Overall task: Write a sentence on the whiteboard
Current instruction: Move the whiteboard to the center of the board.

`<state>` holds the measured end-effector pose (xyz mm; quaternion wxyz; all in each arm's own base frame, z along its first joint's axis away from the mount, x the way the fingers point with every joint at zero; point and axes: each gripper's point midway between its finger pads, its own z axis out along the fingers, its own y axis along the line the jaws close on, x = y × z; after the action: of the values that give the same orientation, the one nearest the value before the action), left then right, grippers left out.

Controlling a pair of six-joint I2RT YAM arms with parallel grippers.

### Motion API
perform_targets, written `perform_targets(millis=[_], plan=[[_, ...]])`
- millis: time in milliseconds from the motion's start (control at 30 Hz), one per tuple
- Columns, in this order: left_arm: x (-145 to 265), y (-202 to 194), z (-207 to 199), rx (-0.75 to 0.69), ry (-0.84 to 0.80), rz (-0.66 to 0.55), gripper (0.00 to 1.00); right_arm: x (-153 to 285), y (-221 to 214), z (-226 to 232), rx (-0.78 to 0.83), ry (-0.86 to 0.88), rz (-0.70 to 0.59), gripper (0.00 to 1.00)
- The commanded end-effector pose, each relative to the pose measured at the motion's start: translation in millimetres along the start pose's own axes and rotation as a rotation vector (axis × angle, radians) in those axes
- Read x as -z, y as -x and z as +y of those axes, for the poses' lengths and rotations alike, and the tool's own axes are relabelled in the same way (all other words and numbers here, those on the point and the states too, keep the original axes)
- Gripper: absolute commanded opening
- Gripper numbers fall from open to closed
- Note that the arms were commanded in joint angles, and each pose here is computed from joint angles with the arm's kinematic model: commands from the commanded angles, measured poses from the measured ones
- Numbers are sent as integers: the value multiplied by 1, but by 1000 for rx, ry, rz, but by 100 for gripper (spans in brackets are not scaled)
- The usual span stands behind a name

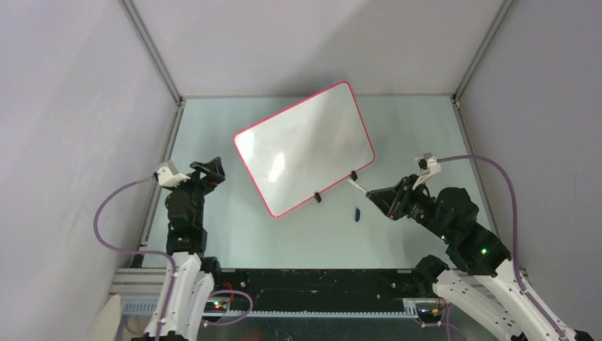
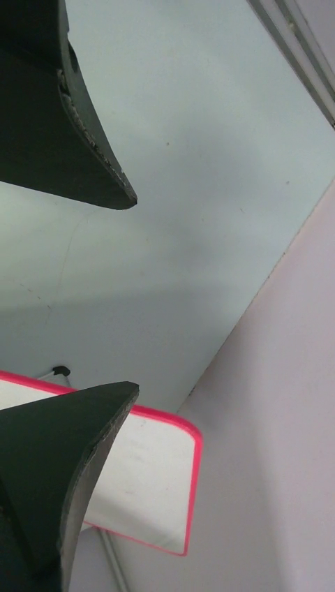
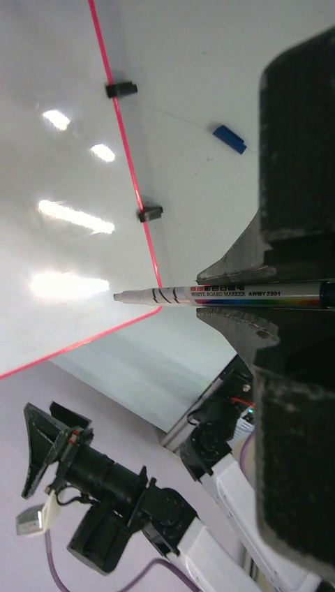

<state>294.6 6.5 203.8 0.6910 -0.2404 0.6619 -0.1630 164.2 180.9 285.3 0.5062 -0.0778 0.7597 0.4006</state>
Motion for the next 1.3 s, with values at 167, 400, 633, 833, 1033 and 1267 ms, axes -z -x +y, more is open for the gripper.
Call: perform_targets(millis=[167, 400, 633, 833, 1033, 1267], plan=[[-9, 30, 22, 60, 222, -62, 99, 21, 31, -18, 15, -168, -88, 0], [-26, 88, 4, 79, 281, -144, 99, -2, 45, -25, 9, -230, -106, 0], [-37, 132, -22, 109, 230, -230, 99, -42, 63, -26, -24, -260, -135, 0], [-45, 86, -16, -13, 134, -130, 99, -37, 118, 1, -109, -288, -218, 0], [-48, 67, -5, -19, 156, -81, 99, -30, 127, -11, -187, -476, -240, 0], [-49, 47, -11, 106, 108, -34, 99, -31, 113, 6, -278, -341, -165, 0]])
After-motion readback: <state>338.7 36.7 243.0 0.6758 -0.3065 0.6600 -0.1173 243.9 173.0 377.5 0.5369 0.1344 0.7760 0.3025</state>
